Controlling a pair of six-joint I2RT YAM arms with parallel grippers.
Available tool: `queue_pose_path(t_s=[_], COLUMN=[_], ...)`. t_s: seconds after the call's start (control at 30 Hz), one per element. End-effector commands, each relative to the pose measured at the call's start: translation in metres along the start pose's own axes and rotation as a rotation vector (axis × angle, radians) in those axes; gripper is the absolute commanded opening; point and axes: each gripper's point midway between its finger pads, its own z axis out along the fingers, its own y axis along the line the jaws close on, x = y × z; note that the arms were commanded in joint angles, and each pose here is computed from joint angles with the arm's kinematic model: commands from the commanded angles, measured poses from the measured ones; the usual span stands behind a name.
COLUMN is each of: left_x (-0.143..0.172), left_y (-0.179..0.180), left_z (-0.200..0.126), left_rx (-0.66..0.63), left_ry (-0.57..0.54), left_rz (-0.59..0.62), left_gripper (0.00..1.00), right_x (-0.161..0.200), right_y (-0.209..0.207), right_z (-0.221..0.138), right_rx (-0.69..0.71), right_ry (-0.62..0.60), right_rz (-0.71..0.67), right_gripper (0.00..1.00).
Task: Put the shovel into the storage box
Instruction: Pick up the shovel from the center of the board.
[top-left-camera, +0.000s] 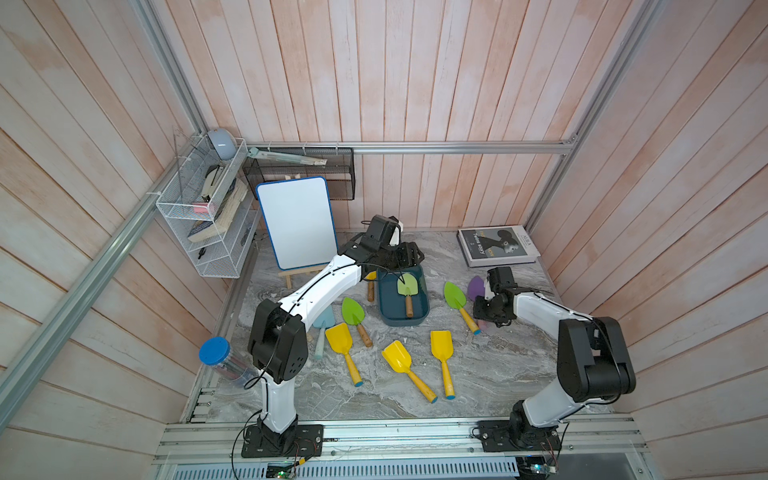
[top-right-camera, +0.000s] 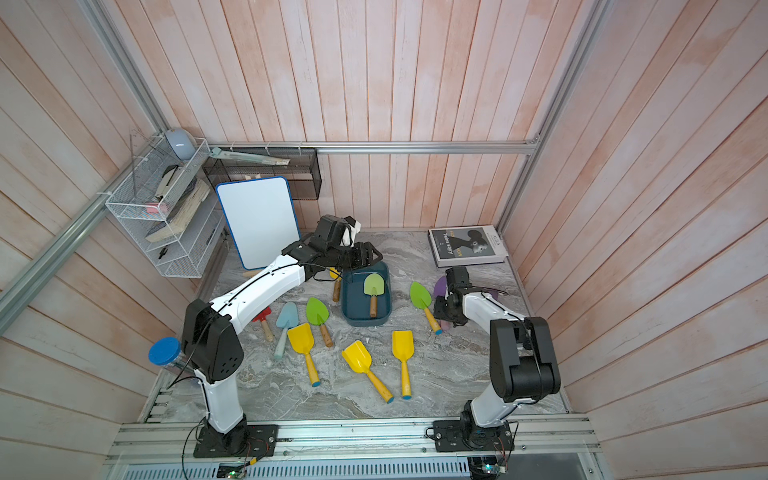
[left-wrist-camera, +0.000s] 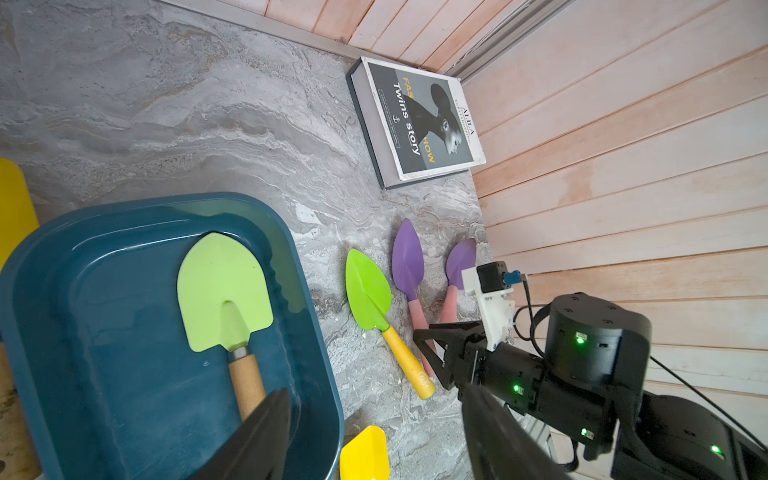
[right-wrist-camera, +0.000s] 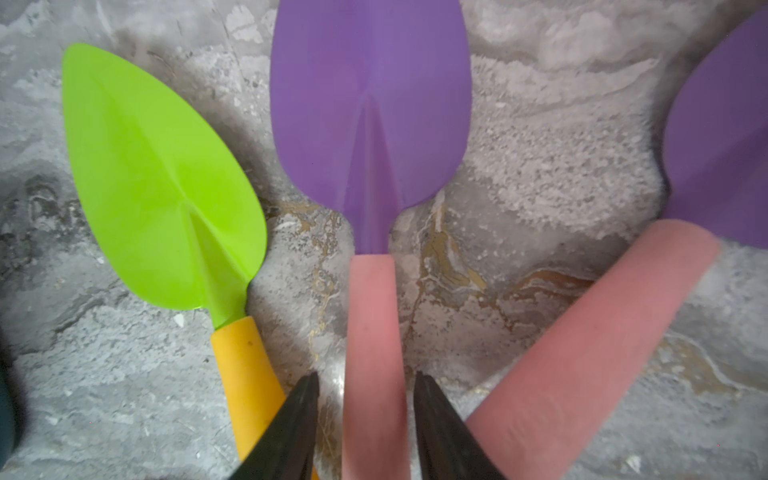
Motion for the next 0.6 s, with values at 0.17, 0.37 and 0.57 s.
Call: queue_pose_path(t_s=[0.17, 0.37, 0.57], left_x=[0.003, 0.004, 0.004], left_y=[0.003, 0.001, 0.0], left_z=[0.01, 0.01, 0.008], left_rx=[0.017, 0.025, 0.027], left_ry=[0.015, 0.016, 0.015], left_rz=[0.004, 0.003, 0.003], left_gripper=[0.71, 0.71, 0.71], right_x=[0.009, 0.014, 0.019], right_y=[-0.005, -0.004, -0.002], right_z=[0.005, 0.009, 0.013], right_rx=[0.027, 0.024, 0.025], right_ry=[0.024, 0.04, 0.054], right_rz=[-0.008, -0.012, -0.016], right_gripper=[0.37, 0.36, 0.33])
